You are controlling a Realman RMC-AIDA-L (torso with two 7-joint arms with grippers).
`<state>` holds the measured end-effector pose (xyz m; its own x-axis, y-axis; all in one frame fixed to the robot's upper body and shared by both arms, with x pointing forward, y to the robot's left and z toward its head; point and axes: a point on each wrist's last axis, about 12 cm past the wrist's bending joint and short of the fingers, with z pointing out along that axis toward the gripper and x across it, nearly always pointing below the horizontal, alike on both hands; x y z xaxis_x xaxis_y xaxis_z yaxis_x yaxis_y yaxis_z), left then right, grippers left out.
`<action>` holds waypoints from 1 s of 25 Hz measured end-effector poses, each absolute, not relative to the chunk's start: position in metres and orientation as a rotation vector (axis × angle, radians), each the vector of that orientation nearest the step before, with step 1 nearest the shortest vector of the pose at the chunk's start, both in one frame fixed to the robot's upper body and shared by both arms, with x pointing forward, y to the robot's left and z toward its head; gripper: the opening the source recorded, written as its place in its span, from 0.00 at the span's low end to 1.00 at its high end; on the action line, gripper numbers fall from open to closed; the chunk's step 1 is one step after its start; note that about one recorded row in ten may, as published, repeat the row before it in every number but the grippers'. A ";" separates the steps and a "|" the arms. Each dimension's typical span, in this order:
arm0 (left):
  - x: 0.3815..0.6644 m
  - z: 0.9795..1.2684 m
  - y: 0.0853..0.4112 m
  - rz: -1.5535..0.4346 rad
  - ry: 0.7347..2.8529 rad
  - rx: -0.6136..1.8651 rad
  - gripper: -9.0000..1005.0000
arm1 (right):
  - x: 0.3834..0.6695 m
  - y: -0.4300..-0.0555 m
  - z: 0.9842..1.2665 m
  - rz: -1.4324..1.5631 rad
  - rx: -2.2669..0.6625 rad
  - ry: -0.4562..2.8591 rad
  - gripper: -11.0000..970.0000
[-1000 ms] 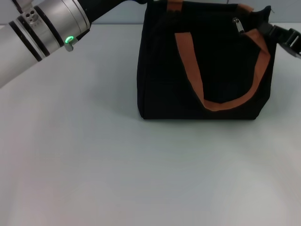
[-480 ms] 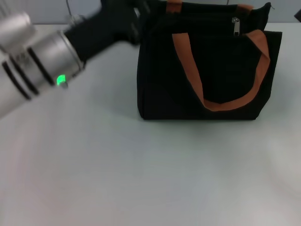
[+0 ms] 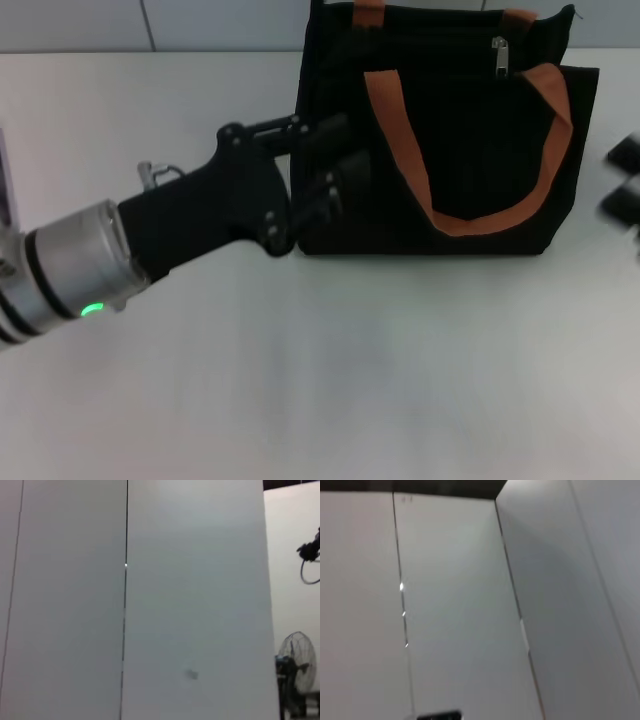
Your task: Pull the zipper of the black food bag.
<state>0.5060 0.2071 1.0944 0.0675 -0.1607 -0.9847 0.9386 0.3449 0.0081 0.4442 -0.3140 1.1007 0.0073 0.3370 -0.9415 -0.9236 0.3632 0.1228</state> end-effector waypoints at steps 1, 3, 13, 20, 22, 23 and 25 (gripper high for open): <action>0.502 1.093 0.209 -1.017 1.201 0.843 0.25 | 0.443 -0.312 1.098 1.116 -0.669 1.179 0.33; 0.488 1.091 0.211 -1.081 1.182 0.860 0.29 | 0.442 -0.307 1.093 1.139 -0.699 1.206 0.42; 0.451 1.075 0.219 -1.195 1.183 1.019 0.62 | 0.427 -0.297 1.074 1.082 -0.817 1.211 0.78; 0.442 1.069 0.221 -1.195 1.207 1.008 0.79 | 0.423 -0.293 1.068 1.086 -0.783 1.204 0.82; 0.442 1.069 0.221 -1.195 1.207 1.008 0.79 | 0.423 -0.293 1.068 1.084 -0.783 1.206 0.83; 0.442 1.069 0.221 -1.195 1.207 1.008 0.79 | 0.424 -0.292 1.068 1.087 -0.789 1.206 0.83; 0.444 1.070 0.220 -1.196 1.205 1.016 0.79 | 0.424 -0.292 1.068 1.088 -0.791 1.206 0.83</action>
